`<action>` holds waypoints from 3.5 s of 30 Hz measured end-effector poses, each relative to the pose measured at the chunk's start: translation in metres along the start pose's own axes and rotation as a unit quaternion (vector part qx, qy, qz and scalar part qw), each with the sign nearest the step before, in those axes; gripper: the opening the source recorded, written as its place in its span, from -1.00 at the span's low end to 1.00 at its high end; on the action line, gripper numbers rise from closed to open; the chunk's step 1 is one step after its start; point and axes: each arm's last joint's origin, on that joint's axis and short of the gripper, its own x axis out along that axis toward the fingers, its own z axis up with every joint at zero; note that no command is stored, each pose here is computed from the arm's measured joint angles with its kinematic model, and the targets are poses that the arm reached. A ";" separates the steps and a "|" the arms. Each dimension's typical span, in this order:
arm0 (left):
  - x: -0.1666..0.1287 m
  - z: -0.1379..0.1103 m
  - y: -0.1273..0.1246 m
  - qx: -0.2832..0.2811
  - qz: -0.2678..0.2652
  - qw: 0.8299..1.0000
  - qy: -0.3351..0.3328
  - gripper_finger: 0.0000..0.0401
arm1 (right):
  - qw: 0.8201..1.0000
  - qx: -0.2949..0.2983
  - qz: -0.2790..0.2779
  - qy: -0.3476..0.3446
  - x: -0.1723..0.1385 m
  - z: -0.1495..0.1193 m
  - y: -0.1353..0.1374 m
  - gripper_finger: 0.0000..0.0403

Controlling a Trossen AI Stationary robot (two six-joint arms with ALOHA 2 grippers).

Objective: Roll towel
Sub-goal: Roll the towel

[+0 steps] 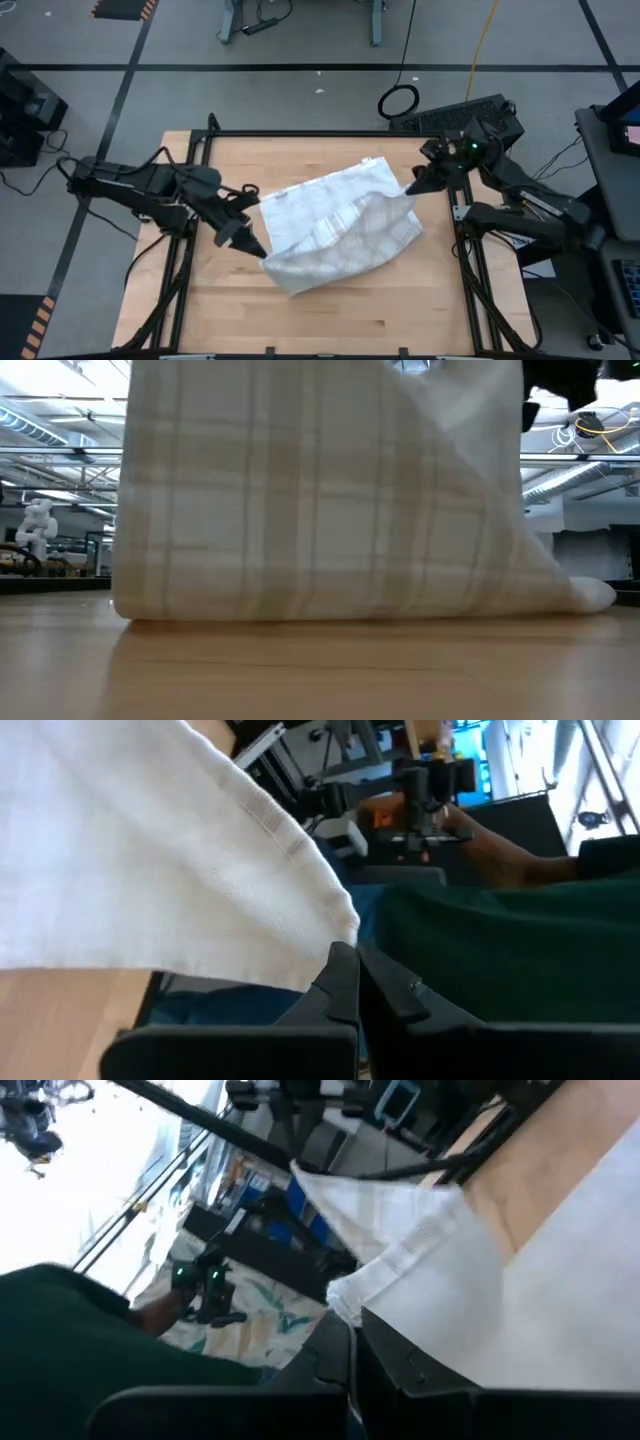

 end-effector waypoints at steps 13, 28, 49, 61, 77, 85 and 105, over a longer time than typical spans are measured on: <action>-0.032 -0.016 0.011 0.042 0.096 0.994 -0.020 -1.00 | 0.994 0.034 -0.021 -0.103 -0.026 -0.041 0.039 -1.00; -0.085 -0.010 -0.004 0.136 0.136 0.971 -0.144 -1.00 | 0.989 0.017 -0.081 -0.119 -0.027 -0.038 0.075 -1.00; 0.034 -0.037 -0.032 0.079 0.029 0.995 -0.058 -1.00 | 0.997 0.040 -0.052 0.028 -0.039 -0.060 0.100 -1.00; 0.047 -0.053 0.010 0.014 0.271 0.959 -0.082 -1.00 | 0.943 -0.040 -0.331 -0.012 -0.048 -0.076 0.062 -1.00; 0.044 -0.042 0.056 0.056 0.522 0.845 -0.104 -1.00 | 0.876 -0.148 -0.457 -0.038 -0.009 -0.031 -0.011 -1.00; 0.054 -0.020 0.079 0.070 0.594 0.795 -0.101 -1.00 | 0.832 -0.160 -0.530 -0.012 0.008 -0.010 -0.051 -1.00; 0.074 0.011 0.135 0.059 0.717 0.693 -0.054 -1.00 | 0.796 -0.136 -0.590 0.015 0.010 0.036 -0.133 -1.00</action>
